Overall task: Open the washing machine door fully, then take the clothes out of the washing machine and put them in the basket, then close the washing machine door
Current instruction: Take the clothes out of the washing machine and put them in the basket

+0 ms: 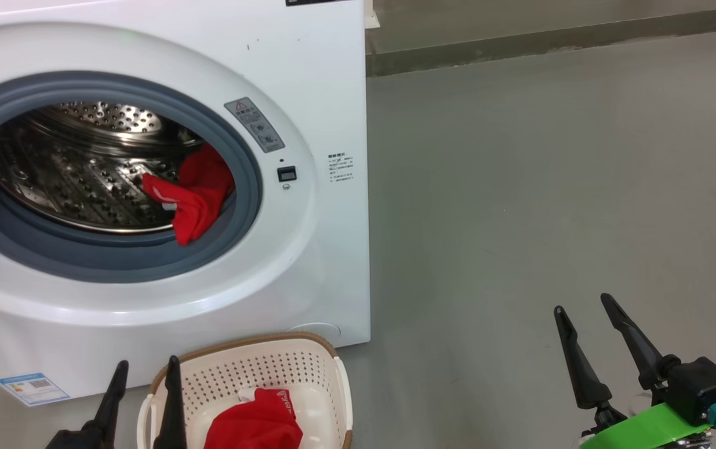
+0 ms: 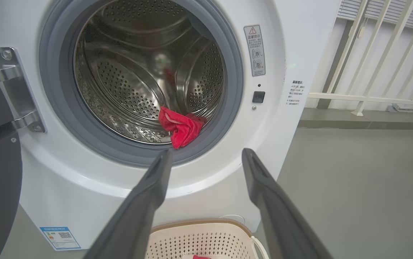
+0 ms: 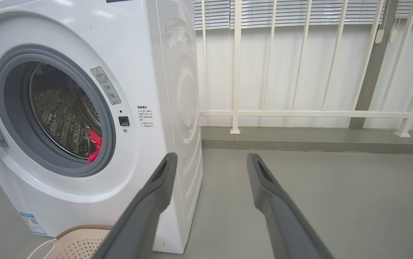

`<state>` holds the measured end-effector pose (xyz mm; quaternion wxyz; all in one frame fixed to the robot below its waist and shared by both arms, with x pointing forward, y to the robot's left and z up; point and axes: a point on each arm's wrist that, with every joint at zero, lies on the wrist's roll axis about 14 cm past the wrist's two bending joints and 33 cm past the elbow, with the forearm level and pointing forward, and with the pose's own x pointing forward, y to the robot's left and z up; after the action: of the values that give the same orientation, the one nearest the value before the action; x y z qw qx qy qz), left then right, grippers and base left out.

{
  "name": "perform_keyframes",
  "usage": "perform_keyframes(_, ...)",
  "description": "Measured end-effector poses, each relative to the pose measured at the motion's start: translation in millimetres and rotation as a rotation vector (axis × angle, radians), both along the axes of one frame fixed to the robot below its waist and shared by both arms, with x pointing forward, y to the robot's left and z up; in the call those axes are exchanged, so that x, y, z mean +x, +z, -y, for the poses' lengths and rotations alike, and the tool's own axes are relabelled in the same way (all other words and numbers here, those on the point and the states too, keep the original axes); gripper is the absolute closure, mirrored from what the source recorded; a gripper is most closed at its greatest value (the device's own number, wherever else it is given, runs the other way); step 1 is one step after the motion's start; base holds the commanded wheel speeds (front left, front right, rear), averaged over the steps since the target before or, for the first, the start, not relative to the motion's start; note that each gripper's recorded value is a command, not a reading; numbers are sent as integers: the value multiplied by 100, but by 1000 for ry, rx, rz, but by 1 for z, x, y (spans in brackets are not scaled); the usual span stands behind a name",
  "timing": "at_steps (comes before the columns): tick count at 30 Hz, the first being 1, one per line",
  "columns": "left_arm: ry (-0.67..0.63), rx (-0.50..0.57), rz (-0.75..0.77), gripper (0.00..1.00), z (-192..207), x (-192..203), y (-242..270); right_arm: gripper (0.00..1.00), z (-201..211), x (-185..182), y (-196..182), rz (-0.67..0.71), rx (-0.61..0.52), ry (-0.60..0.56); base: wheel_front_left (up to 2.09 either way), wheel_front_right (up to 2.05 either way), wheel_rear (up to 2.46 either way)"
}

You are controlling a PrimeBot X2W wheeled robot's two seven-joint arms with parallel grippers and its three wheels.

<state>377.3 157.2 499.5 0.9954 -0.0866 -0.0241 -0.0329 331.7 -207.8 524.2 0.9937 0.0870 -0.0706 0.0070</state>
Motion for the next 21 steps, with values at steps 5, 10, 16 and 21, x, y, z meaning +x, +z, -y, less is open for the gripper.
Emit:
perform_keyframes(5, 1, 0, -10, 0, 1, 0, -3, 0, -8, 2, -3, -11, -8, 24, 0, 0, 0)
perform_keyframes(10, 9, -18, -28, 0, 1, 2, -8, 0, -11, 4, -7, -23, -9, 36, 0, 0, 0)
perform_keyframes(16, 16, -50, -33, 0, 1, 18, -10, 0, -17, 10, -14, -48, -17, 60, 0, 0, 0)
perform_keyframes(21, 27, -69, 0, 0, -1, 52, 1, 0, -21, 25, -18, -64, -23, 78, 0, 0, 0)
